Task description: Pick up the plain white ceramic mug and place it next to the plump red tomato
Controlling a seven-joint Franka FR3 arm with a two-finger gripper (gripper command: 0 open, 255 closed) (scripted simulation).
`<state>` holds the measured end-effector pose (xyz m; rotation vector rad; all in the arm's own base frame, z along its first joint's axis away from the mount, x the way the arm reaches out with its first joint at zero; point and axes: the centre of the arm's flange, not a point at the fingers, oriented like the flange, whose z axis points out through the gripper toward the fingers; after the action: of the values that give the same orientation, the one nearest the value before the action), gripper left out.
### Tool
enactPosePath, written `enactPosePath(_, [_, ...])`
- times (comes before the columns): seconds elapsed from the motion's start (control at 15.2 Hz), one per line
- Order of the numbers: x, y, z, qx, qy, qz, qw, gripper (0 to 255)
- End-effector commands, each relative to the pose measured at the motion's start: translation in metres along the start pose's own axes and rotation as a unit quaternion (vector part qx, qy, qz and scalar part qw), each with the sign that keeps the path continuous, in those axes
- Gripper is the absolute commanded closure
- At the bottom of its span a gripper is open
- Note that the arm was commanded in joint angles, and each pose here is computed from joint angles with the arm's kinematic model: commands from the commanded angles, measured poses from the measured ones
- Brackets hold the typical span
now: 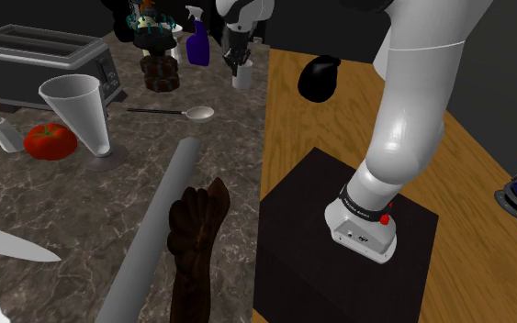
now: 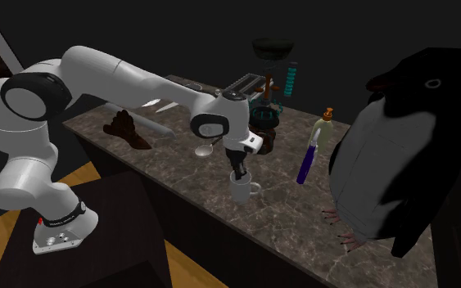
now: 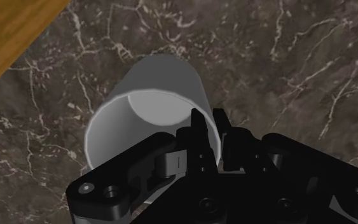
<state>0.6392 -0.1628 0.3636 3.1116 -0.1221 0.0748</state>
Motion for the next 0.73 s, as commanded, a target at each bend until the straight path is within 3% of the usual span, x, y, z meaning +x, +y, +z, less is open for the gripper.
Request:
enactPosePath(0.0, [0.000, 0.001, -0.012, 0.000, 0.000, 0.000, 1.0000, 255])
enactPosePath(0.66, [0.003, 0.002, -0.064, 0.000, 0.000, 0.000, 1.0000, 255])
